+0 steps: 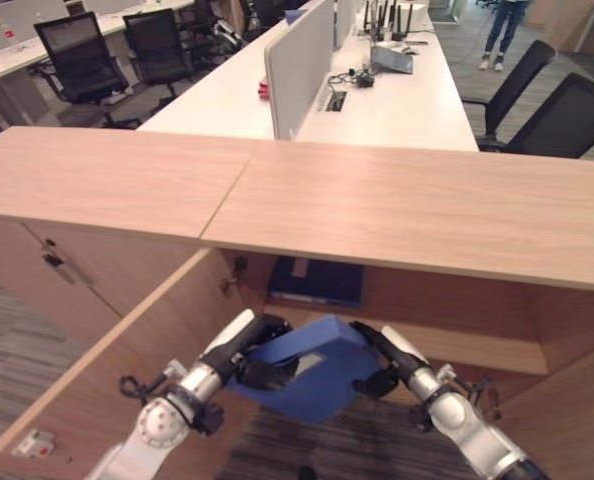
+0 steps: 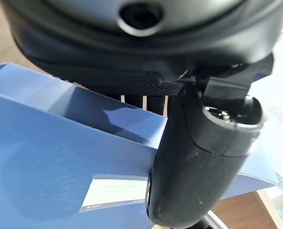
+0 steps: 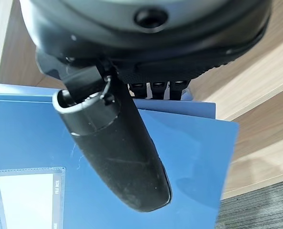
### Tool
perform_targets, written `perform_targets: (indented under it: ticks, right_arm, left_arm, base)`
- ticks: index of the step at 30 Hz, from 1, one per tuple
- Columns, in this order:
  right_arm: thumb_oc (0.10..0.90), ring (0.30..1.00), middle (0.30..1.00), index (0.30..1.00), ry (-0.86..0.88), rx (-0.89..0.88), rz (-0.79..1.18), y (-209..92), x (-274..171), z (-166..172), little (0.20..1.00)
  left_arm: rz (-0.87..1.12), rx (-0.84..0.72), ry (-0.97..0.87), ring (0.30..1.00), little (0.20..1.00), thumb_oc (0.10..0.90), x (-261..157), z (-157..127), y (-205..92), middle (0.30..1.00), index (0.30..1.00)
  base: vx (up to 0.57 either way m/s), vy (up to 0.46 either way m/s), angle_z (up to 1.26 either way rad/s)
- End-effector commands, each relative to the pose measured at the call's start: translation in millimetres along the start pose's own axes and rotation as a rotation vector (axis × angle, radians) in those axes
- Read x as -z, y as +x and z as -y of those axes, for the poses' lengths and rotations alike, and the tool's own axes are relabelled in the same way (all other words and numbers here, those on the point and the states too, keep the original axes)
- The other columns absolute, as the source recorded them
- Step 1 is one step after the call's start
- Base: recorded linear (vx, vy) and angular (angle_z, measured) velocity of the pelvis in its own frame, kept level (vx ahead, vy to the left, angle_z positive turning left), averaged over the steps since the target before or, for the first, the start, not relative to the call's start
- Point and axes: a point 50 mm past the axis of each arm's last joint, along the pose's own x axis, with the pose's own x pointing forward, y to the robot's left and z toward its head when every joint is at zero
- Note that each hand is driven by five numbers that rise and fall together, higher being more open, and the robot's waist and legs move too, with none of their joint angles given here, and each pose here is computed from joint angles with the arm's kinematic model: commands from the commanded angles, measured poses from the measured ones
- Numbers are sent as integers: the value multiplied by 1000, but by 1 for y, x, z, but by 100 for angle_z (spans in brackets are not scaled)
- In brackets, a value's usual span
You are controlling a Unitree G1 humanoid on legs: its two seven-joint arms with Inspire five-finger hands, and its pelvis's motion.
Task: Put the empty folder in the office cabinet
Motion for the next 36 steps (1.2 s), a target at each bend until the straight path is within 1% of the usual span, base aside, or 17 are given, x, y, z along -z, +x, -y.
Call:
perform_targets:
  ticks: [1, 12, 13, 14, 17, 18, 20, 21, 22, 26, 29, 30, 31, 32, 33, 34, 36]
  right_arm:
    - [800, 900, 900, 900, -5, 74, 341, 16, -71, 26, 900]
    - [800, 900, 900, 900, -32, 16, 372, 24, -82, 21, 900]
    - [773, 860, 860, 860, -49, -46, 380, 25, -84, 18, 860]
    - [400, 300, 300, 300, -48, -123, 389, 28, -88, 15, 300]
    - [400, 300, 300, 300, -17, -188, 390, 29, -89, 12, 300]
    - [400, 300, 300, 300, 101, -228, 349, 30, -81, 5, 300]
    - [400, 300, 300, 300, 226, -263, 307, 31, -72, -4, 300]
    - [400, 300, 300, 300, 228, -263, 307, 31, -72, -4, 300]
    - [400, 300, 300, 300, 409, -316, 254, 32, -63, -19, 300]
    - [400, 300, 300, 300, 549, -412, 243, 30, -62, -33, 300]
    - [400, 300, 300, 300, 847, -492, 153, 25, -48, -59, 300]
    - [400, 300, 300, 300, 1027, -494, 112, 22, -41, -72, 300]
    - [400, 300, 300, 300, 1122, -475, 89, 19, -36, -79, 300]
    - [400, 300, 300, 300, 1277, -428, 48, 15, -28, -88, 300]
    - [400, 300, 300, 300, 1351, -398, 34, 13, -24, -91, 300]
    - [400, 300, 300, 300, 1522, -311, -23, 3, -9, -99, 300]
    - [400, 300, 300, 300, 1591, -248, -76, -6, 6, -102, 300]
  left_arm:
    - [443, -17, -19, 300, 300, 400, -81, -24, 17, 300, 300]
    - [529, 105, -24, 300, 300, 400, -102, -19, 24, 300, 300]
    - [539, 148, -12, 300, 300, 400, -105, -17, 25, 300, 300]
    - [547, 201, 2, 300, 300, 400, -109, -15, 27, 300, 300]
    - [550, 246, 10, 300, 300, 400, -111, -13, 28, 300, 300]
    - [549, 280, 11, 300, 300, 400, -112, -12, 30, 300, 300]
    - [548, 290, 9, 300, 300, 400, -112, -12, 31, 300, 300]
    - [548, 290, 9, 300, 300, 400, -112, -12, 31, 300, 300]
    - [539, 303, -8, 300, 300, 400, -110, -12, 33, 300, 300]
    - [528, 335, -15, 300, 300, 400, -108, -10, 32, 300, 300]
    - [514, 323, -23, 300, 300, 400, -102, -9, 35, 300, 300]
    - [495, 302, -44, 340, 340, 427, -96, -8, 35, 340, 340]
    - [471, 282, -73, 472, 472, 515, -89, -6, 35, 472, 472]
    - [422, 236, -132, 900, 900, 800, -76, -5, 34, 900, 900]
    - [386, 208, -184, 900, 900, 800, -66, -3, 33, 900, 900]
    - [297, 148, -299, 900, 900, 800, -43, -1, 34, 900, 900]
    - [238, 101, -372, 900, 900, 800, -28, 0, 34, 900, 900]
  base:
    - [0, 0, 0]
    - [-4, 0, -2]
    - [0, 0, 0]
    - [-37, -14, 0]
    - [5, -8, 2]
    - [-6, -2, 3]
    - [-4, -2, 2]
    - [0, 0, 0]
    - [0, 0, 0]
    - [-1, -2, 1]
    - [-10, -10, 11]
    - [-19, -12, 10]
    - [-24, -18, 6]
    - [0, 0, 0]
    - [0, 0, 0]
    - [-12, -14, -4]
    - [1, -3, 2]
